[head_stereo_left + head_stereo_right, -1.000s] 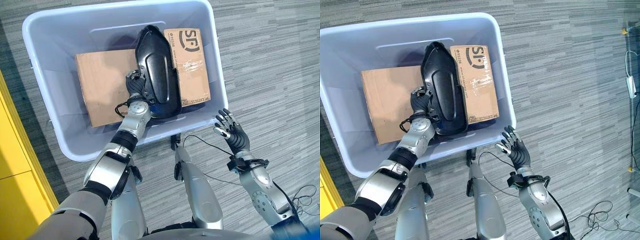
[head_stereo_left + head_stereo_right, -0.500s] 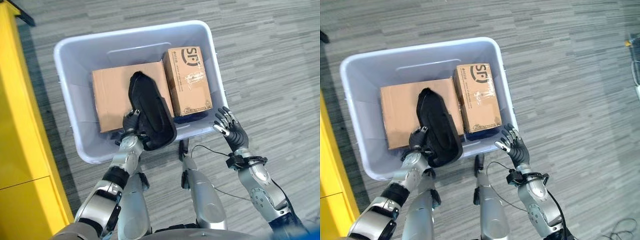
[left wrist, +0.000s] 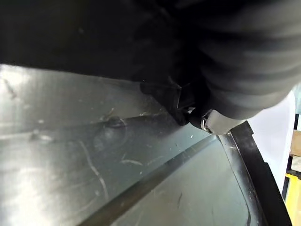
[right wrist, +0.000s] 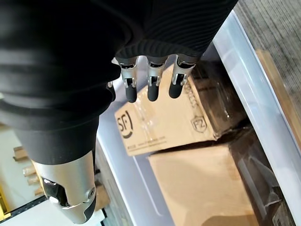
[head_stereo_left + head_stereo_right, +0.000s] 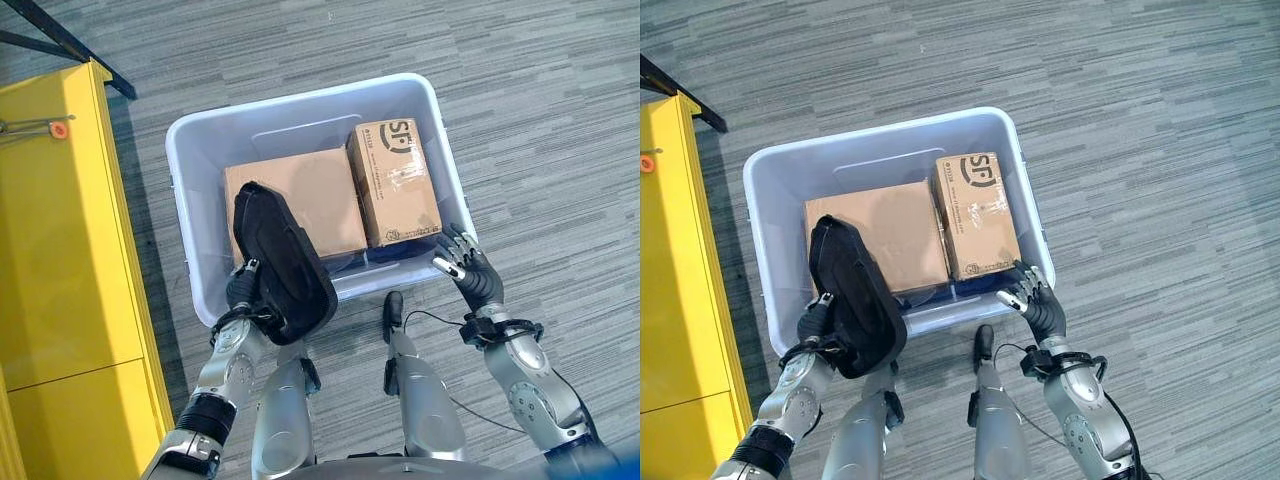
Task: Move parts from the plastic box to the shelf.
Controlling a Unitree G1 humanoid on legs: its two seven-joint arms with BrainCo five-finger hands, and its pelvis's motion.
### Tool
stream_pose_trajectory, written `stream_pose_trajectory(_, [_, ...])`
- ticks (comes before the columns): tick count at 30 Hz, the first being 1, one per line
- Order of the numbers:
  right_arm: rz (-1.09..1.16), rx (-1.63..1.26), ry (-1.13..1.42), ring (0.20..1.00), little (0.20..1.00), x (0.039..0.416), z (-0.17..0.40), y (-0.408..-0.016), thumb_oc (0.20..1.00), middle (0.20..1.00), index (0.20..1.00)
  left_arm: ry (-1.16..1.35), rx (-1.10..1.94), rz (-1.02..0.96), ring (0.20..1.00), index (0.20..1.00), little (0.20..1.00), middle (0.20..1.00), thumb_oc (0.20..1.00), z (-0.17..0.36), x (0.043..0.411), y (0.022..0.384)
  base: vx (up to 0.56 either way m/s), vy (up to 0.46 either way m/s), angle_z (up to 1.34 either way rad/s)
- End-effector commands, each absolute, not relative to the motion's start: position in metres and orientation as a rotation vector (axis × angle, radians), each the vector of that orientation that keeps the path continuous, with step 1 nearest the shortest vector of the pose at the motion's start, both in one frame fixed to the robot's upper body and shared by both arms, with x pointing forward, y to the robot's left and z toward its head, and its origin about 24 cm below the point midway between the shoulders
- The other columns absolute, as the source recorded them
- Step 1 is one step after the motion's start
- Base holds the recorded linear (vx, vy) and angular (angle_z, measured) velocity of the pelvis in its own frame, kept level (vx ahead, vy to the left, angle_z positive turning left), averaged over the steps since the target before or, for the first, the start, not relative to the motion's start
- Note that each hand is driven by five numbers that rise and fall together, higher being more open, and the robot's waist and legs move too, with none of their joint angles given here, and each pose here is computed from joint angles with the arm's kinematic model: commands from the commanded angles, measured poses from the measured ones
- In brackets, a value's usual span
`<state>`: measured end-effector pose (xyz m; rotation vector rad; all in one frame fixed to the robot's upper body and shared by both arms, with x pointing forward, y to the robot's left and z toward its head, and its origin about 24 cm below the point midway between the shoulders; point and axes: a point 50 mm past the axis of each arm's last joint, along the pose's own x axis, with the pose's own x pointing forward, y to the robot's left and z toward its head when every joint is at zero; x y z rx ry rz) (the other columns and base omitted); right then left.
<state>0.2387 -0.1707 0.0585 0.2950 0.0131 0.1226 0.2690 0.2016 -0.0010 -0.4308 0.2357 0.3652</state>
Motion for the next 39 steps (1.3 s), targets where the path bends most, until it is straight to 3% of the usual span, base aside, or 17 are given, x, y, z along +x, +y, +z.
stream_pose_trajectory(1, [0.091, 0.3, -0.034, 1.0, 1.0, 0.235, 0.064, -0.181, 1.0, 1.0, 1.0, 0.1, -0.427, 0.342, 0.2, 0.2, 0.2, 0.2, 0.2, 0.026, 0.279, 0.219, 0.0, 0.0, 0.0])
stream_pose_trajectory(10, [0.078, 0.277, -0.015, 1.0, 1.0, 0.232, 0.059, -0.189, 1.0, 1.0, 1.0, -0.002, -0.402, 0.21, 0.2, 0.2, 0.2, 0.2, 0.2, 0.047, 0.259, 0.215, -0.01, -0.002, 0.01])
stream_pose_trajectory(28, [0.192, 0.163, -0.044, 1.0, 1.0, 0.248, 0.07, -0.19, 1.0, 1.0, 1.0, -0.095, -0.276, 0.296, 0.2, 0.2, 0.2, 0.2, 0.2, 0.053, 0.204, 0.239, -0.06, -0.155, 0.12])
stream_pose_trajectory(39, [0.096, 0.147, 0.015, 1.0, 1.0, 0.233, 0.054, -0.214, 1.0, 1.0, 1.0, -0.086, -0.257, 0.235, 0.2, 0.2, 0.2, 0.2, 0.2, 0.051, 0.21, 0.23, -0.17, -0.171, 1.31])
